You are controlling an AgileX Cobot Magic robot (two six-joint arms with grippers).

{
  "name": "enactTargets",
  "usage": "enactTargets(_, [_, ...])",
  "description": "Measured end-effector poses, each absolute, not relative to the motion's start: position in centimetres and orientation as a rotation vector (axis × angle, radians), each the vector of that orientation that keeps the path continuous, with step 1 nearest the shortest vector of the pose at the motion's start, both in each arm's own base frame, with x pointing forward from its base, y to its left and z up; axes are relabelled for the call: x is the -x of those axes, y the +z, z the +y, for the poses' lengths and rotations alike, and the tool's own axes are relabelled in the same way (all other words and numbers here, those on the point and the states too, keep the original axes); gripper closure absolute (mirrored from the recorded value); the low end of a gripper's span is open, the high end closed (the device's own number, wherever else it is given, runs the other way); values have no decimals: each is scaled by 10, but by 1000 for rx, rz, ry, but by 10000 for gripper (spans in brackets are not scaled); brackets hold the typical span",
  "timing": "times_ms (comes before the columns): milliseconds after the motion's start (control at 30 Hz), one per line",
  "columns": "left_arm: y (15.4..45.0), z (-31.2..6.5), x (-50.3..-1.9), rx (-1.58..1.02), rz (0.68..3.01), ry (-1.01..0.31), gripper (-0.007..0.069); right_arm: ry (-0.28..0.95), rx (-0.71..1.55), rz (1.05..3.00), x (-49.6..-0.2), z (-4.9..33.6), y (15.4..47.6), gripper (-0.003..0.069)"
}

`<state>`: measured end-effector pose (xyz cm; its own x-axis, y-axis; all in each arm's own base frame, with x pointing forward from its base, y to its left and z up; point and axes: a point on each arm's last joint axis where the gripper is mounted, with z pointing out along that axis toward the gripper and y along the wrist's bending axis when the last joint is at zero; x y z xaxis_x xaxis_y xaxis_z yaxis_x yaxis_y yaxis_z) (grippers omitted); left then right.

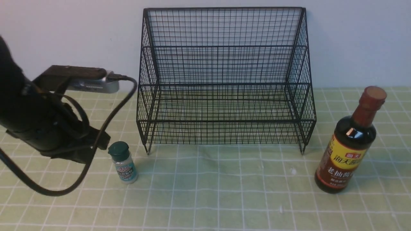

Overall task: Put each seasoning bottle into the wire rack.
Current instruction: Use the left arm to grab the condiment bottle closest to it

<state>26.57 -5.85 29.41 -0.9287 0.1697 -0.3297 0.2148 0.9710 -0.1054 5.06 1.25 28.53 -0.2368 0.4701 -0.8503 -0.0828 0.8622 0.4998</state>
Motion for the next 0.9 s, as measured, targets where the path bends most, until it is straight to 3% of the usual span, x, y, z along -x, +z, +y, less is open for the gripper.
enactTargets(200, [304, -70, -283, -358, 2706, -175, 608, 395, -71, 1988, -67, 20, 313, 673])
enactTargets(433, [291, -73, -301, -391, 2693, -148, 384, 374, -34, 2056, -75, 22, 311, 673])
enactTargets(467, [283, -74, -309, -389, 2694, -143, 308, 380, -33, 2056, -75, 23, 311, 673])
enactTargets(600, [264, -76, -322, -382, 2708, -136, 160, 380, -27, 2058, -75, 23, 311, 673])
enactTargets(700, [247, -77, -331, -391, 2740, -119, 88, 379, -24, 2066, -74, 23, 310, 673])
enactTargets(900, [218, -79, -341, -389, 2808, -108, 62, 377, -21, 2085, -73, 23, 309, 673])
